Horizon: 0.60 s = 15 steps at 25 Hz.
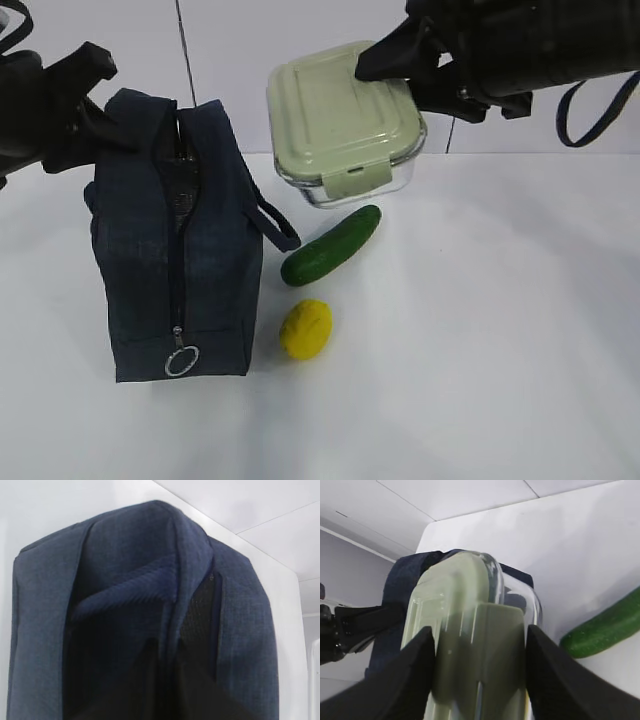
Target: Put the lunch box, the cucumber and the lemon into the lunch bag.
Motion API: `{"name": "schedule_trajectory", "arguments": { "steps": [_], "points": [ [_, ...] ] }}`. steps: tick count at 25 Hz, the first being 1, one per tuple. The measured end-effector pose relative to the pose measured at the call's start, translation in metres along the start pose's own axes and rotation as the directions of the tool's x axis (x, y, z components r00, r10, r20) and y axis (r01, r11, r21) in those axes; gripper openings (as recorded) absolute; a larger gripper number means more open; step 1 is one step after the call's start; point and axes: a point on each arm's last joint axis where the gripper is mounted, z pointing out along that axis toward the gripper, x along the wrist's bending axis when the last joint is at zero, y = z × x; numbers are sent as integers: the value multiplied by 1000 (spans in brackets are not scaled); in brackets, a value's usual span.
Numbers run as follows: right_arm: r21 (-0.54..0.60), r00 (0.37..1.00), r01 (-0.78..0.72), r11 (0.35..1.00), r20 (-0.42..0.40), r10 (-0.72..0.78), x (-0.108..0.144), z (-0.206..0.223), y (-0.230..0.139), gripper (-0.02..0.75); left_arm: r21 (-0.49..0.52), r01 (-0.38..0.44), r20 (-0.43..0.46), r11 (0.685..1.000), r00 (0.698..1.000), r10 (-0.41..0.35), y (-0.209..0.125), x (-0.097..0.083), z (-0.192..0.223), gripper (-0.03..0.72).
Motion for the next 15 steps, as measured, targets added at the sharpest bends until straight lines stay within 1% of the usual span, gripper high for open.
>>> {"name": "schedule_trajectory", "arguments": {
  "steps": [4,8,13,15],
  "points": [
    [6,999,-22,1000,-27,22,10,14,-6,431,3,-6,2,1000,1000,6,-1,-1,1,12],
    [31,999,-6,1000,-50,7,20,30,-11,430,7,-26,15,1000,1000,26,-7,-9,3,12],
    [6,993,39,999,-109,-38,45,37,-1,430,-5,-38,17,999,999,38,-9,-11,4,12],
    [2,991,47,999,-124,-46,51,41,2,430,-10,-41,17,999,999,41,-8,-12,4,12]
  ]
}}
